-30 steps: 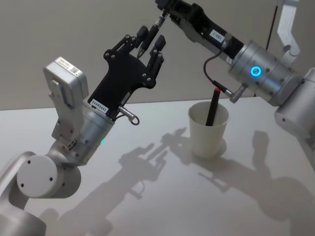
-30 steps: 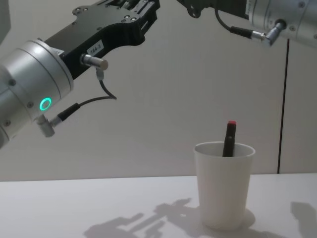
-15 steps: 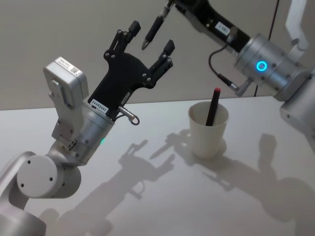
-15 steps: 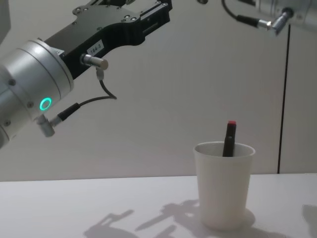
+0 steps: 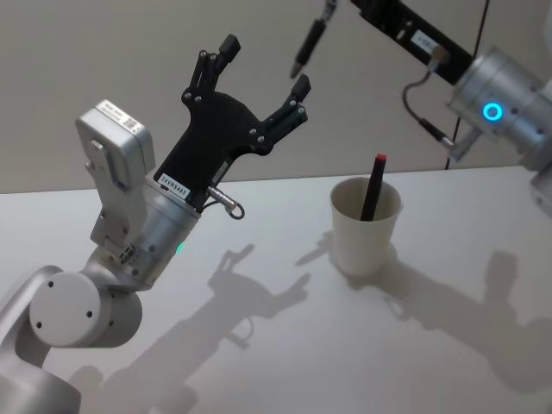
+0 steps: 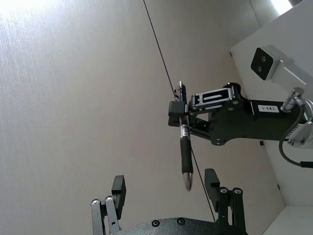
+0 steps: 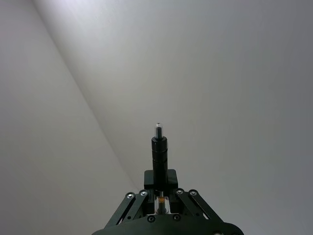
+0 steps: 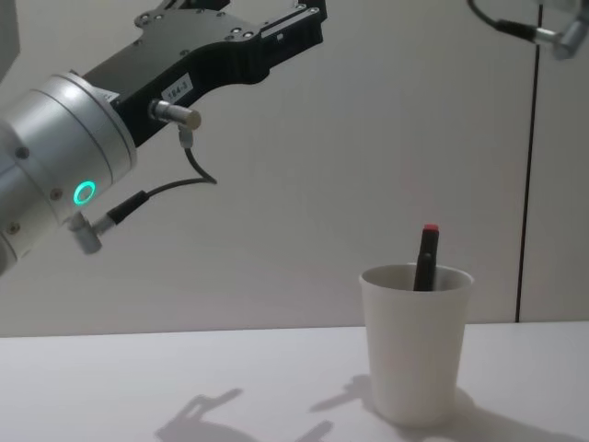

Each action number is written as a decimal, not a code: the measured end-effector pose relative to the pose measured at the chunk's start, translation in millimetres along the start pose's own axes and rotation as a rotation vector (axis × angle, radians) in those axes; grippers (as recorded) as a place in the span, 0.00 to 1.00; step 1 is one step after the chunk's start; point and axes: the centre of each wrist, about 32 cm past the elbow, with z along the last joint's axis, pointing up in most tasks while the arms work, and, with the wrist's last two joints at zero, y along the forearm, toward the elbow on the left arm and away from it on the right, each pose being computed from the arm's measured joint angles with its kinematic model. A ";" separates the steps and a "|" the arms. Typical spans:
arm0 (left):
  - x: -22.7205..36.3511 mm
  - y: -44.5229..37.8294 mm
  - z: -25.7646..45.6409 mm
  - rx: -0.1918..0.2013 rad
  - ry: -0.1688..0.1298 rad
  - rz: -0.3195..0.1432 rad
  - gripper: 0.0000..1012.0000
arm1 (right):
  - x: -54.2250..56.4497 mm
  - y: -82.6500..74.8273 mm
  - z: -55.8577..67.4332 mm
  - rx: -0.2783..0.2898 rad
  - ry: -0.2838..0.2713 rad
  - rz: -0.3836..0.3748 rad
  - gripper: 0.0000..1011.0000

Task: Place the pen into the pen holder.

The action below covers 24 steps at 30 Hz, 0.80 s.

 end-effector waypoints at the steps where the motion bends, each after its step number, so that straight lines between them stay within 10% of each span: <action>1: 0.0 0.0 0.0 0.000 0.000 0.000 0.99 | 0.3 -2.1 1.1 -0.002 -0.015 -0.006 0.15; 24: 0.0 0.0 0.0 0.000 0.000 0.000 0.99 | 15.8 -70.2 0.0 -0.106 -0.409 -0.247 0.15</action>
